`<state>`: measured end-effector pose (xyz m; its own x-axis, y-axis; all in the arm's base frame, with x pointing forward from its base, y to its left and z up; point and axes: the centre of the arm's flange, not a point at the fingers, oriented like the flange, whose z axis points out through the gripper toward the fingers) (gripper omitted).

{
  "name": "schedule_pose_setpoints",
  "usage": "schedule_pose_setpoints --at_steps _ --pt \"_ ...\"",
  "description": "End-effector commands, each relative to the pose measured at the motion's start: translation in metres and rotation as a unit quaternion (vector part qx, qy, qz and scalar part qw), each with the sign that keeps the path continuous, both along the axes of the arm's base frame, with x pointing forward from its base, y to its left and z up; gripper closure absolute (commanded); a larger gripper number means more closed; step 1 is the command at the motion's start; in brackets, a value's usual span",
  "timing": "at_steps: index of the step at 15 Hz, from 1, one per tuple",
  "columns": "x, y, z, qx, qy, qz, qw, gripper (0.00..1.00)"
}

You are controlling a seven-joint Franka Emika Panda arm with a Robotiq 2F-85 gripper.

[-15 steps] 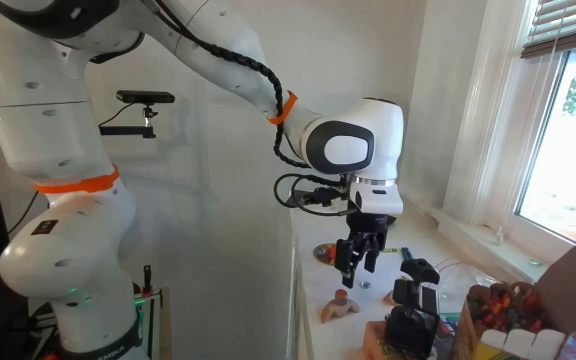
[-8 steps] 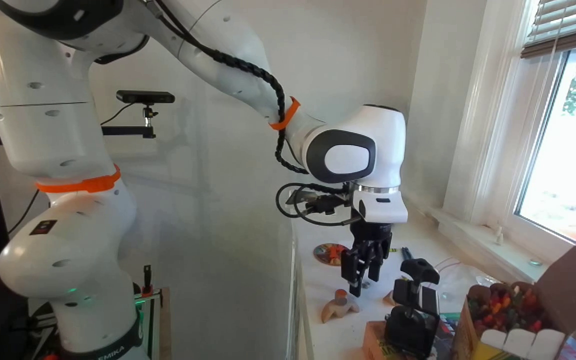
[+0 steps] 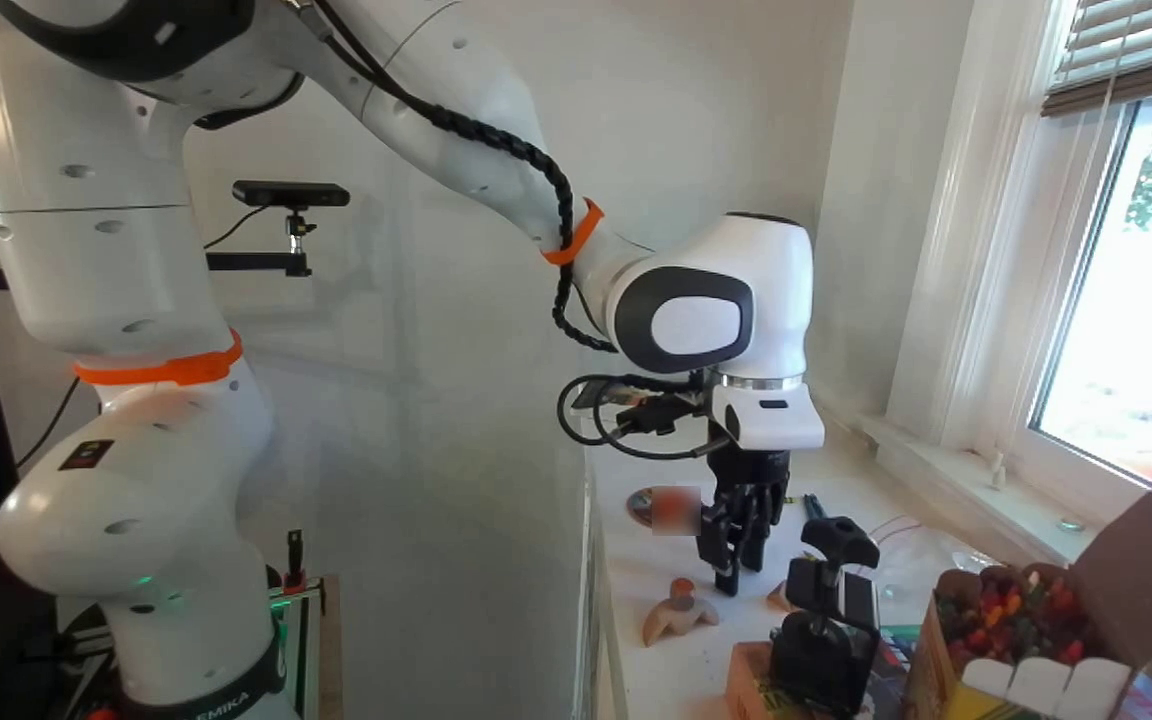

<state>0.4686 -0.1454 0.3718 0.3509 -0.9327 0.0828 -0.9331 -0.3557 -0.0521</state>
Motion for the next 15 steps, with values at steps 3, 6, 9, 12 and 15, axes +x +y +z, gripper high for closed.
schedule_pose_setpoints --at_steps 3,6,9,12,15 --pt "0.000 0.004 -0.001 0.005 -0.002 0.010 0.9999 0.44" --pt "0.000 0.009 -0.001 0.005 0.000 0.016 0.9999 0.45" --pt "0.001 0.012 -0.001 0.004 0.000 0.019 0.9998 0.58" --pt "0.001 0.010 -0.002 0.003 0.001 0.020 0.9998 0.63" --pt "0.001 0.007 -0.005 0.003 0.002 0.018 0.9998 0.90"
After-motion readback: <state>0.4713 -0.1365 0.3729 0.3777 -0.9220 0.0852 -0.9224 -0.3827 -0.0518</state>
